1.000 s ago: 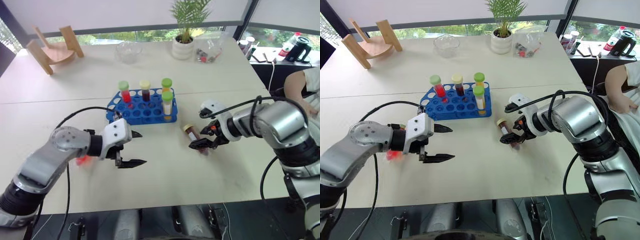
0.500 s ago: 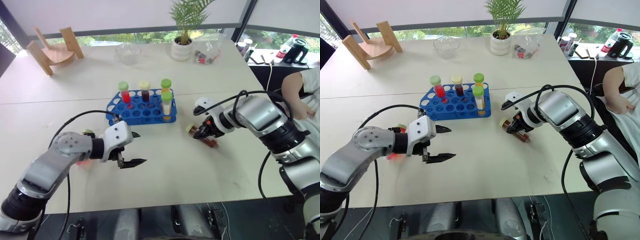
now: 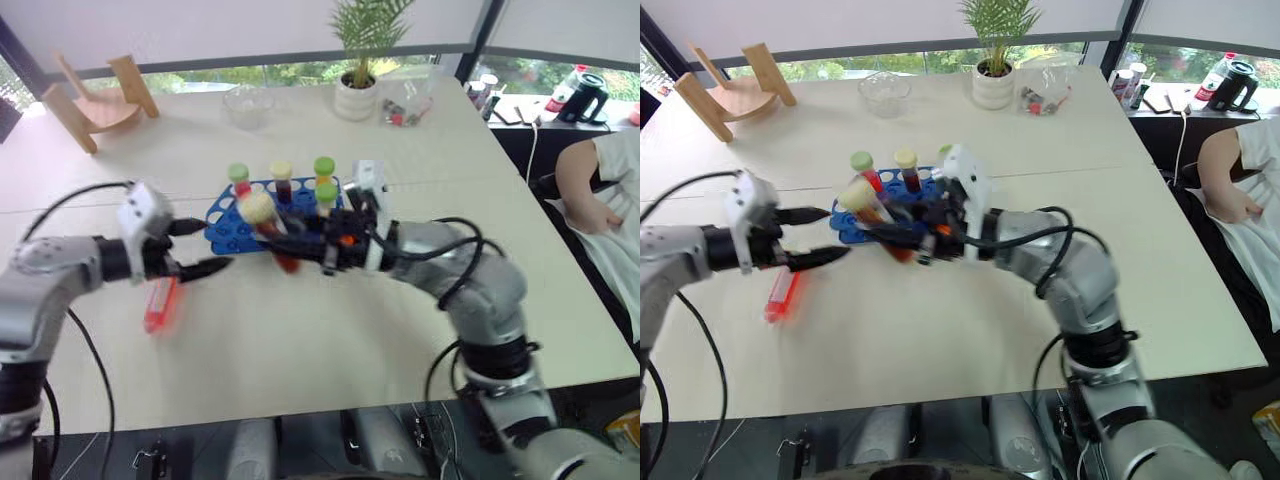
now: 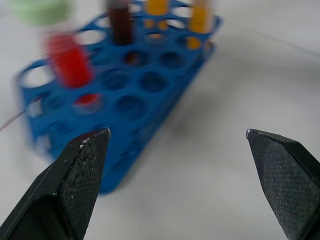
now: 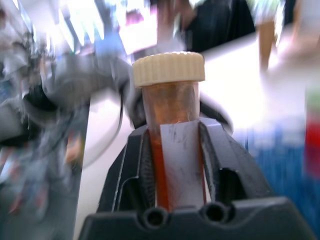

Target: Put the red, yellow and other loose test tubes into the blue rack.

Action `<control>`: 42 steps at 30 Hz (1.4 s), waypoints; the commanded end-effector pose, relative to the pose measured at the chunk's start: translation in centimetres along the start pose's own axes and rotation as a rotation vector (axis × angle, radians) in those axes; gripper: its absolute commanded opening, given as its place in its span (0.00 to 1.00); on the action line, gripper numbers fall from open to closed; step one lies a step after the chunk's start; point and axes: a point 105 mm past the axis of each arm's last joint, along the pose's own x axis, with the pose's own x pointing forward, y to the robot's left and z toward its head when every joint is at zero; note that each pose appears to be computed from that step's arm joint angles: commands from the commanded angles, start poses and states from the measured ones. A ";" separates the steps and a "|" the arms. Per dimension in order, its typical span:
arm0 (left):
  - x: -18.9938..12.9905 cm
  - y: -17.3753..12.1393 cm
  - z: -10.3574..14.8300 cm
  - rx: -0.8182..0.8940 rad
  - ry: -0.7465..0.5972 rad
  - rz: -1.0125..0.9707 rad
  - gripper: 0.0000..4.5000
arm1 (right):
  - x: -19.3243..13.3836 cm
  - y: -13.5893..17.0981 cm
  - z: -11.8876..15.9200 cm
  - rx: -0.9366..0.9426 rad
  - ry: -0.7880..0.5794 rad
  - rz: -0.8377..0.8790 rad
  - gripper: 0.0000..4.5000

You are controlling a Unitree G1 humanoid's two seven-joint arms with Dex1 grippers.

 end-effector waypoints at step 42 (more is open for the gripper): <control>0.6 0.4 0.8 0.052 0.013 0.023 1.00 | 2.9 -5.0 -7.6 -0.243 -0.058 -0.562 0.19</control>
